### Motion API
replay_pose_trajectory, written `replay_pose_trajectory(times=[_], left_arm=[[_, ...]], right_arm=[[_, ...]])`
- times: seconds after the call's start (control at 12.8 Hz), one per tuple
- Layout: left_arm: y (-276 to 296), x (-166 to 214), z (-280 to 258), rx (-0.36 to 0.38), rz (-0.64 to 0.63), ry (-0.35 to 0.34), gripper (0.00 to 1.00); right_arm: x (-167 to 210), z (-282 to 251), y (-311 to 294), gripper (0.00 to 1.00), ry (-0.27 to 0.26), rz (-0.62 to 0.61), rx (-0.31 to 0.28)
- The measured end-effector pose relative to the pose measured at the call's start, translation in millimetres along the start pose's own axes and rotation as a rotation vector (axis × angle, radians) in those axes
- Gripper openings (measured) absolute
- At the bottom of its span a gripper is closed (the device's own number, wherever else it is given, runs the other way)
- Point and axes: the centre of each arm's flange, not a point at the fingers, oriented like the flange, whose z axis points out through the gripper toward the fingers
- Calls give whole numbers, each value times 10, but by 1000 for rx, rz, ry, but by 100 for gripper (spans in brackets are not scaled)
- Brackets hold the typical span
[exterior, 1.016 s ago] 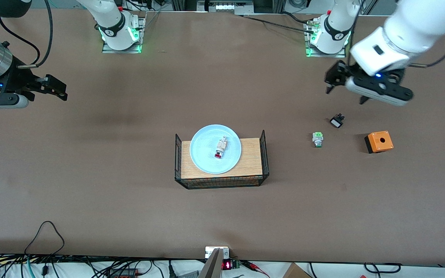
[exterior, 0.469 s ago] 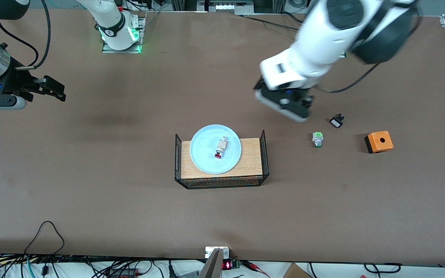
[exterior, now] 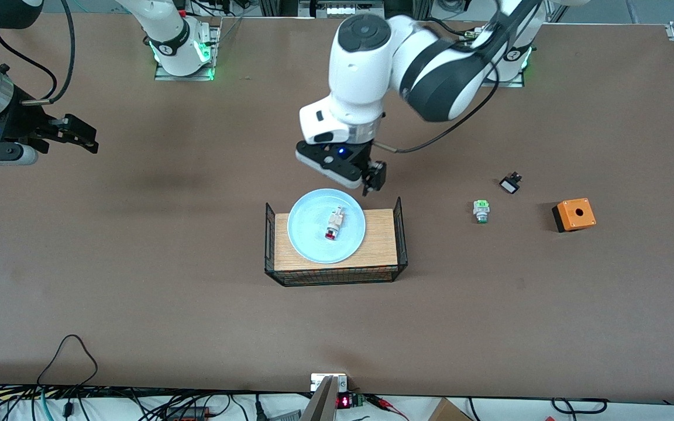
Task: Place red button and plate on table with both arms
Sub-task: 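Move the left gripper over the plate toward the red button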
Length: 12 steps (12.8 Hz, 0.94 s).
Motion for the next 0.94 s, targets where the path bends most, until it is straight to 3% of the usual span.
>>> replay_pose_trajectory(times=[0.23,0.94], left_arm=[[-56,136,490,-25,-12,25,100],[-18,59,1077,-31,-31,-41,100]], right_arm=[[-2,-5,2,100,1,0,0],[-8,37,0,100,-8,0,0]])
